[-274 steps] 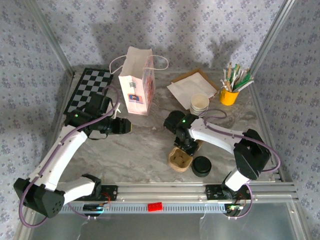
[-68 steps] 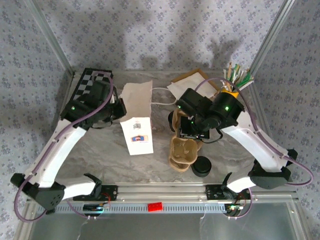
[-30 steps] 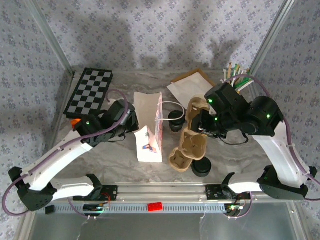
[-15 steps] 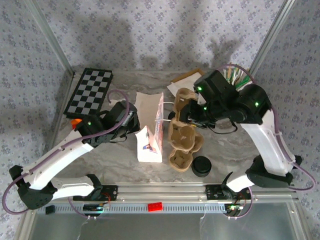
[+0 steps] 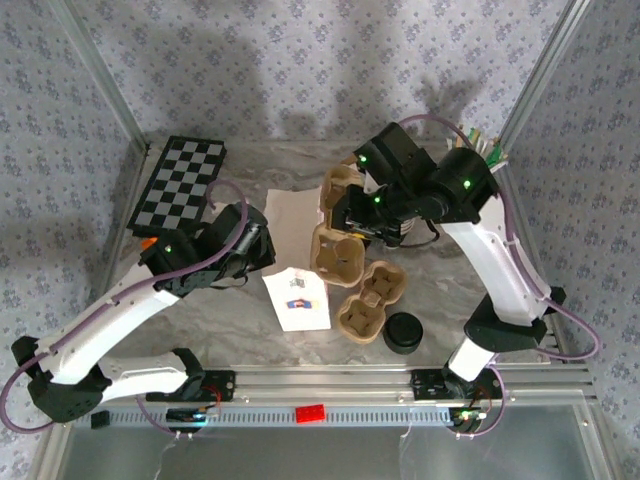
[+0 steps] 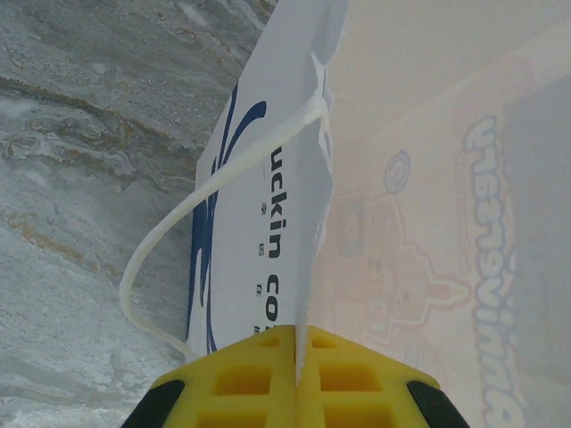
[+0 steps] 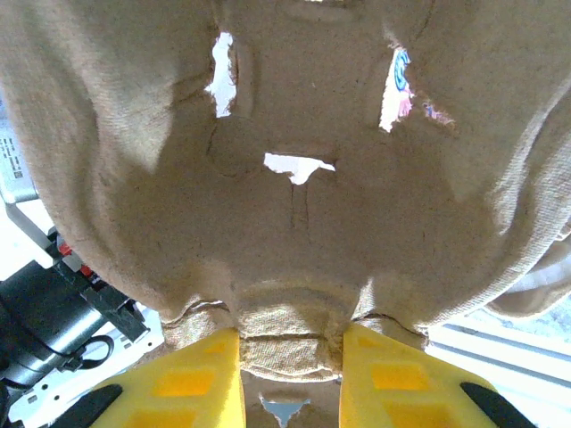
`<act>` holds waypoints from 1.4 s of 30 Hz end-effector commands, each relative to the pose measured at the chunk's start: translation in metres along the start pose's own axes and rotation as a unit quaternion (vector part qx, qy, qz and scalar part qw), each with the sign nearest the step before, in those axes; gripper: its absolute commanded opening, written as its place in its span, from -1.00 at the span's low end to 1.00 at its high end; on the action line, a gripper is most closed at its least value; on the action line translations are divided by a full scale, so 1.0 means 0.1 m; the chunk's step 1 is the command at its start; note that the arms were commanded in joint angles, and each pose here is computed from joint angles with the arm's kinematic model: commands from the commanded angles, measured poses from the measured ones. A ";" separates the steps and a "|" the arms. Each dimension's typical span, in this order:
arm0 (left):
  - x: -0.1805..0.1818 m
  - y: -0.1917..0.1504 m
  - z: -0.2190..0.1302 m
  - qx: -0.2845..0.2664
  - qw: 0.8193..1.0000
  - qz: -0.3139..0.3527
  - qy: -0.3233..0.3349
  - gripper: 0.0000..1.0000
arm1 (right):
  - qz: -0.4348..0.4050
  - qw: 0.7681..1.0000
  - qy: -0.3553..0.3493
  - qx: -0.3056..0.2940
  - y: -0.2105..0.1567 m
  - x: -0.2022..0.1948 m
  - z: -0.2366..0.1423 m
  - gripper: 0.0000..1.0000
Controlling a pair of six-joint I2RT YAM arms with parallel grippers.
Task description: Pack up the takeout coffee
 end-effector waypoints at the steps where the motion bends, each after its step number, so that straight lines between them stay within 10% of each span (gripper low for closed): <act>1: -0.05 -0.01 -0.06 0.014 1.000 0.005 -0.005 -1.00 | -0.012 1.000 0.003 0.000 0.04 0.04 0.04 -0.47; 14: 0.01 0.07 -0.26 0.007 0.999 0.020 -0.030 -0.44 | -0.013 1.000 0.024 -0.014 0.21 0.23 0.23 -0.50; 42: -0.10 0.16 -0.33 0.012 0.998 0.020 -0.065 -1.00 | 0.022 0.999 -0.016 -0.021 0.29 0.32 0.53 -0.53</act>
Point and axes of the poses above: each hand's point on the last joint's axis, 136 mm out from that joint toward the fingers, its own z axis out along the fingers, its own x axis along the line the jaws close on, y = z × x, the point moved 9 cm from there along -z, back along the fingers, and after that the axes turned 10 degrees about -z, right-handed, at the moved point
